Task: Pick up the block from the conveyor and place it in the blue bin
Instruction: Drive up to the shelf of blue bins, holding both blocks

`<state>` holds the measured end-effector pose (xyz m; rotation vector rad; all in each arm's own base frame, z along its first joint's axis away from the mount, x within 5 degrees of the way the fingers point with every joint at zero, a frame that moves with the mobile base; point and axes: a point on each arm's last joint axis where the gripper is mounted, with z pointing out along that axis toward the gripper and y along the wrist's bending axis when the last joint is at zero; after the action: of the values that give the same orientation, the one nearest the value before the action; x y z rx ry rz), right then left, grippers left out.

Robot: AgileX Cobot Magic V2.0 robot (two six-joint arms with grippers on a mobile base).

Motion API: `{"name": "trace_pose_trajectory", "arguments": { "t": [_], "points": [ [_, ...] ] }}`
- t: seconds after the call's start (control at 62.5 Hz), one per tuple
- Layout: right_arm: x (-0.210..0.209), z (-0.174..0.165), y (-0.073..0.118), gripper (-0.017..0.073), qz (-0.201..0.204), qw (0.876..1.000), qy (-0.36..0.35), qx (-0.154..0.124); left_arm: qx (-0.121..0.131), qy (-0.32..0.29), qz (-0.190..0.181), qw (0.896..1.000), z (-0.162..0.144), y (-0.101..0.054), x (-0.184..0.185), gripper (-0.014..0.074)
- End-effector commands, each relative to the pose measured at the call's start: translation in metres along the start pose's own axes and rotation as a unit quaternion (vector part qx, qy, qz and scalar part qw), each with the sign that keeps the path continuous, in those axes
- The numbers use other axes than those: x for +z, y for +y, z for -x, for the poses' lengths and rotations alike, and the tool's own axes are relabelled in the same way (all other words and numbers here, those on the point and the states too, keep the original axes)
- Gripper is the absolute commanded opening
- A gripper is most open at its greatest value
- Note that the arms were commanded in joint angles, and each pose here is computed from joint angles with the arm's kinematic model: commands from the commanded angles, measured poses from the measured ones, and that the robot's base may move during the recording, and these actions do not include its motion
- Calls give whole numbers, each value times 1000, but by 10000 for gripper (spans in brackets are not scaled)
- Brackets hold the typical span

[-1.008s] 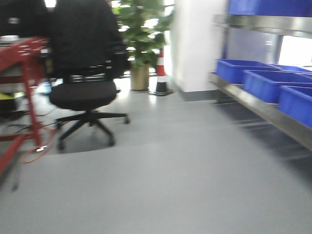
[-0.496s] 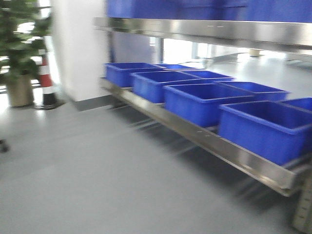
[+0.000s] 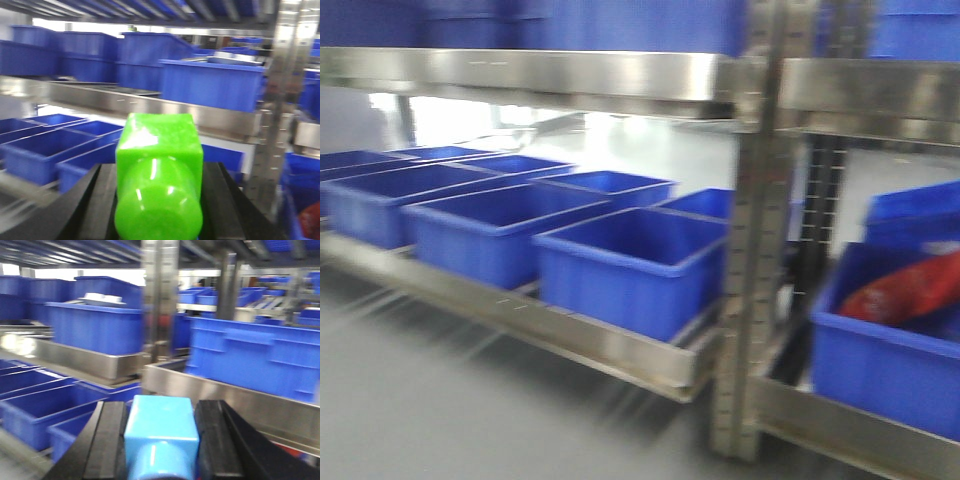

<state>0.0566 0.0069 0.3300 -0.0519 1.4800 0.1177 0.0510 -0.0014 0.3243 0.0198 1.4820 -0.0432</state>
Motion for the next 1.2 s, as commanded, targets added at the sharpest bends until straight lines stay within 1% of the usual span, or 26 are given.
{"name": "trace_pose_trajectory", "arguments": {
  "t": [0.0, 1.184],
  "points": [
    [-1, 2, 0, -155, -3, 1000, -14, -8, -3, -13, -4, 1000, 2, 0, -1, -111],
    [-1, 2, 0, -155, -3, 1000, -14, -8, -3, -13, -4, 1000, 2, 0, -1, -111]
  ]
}}
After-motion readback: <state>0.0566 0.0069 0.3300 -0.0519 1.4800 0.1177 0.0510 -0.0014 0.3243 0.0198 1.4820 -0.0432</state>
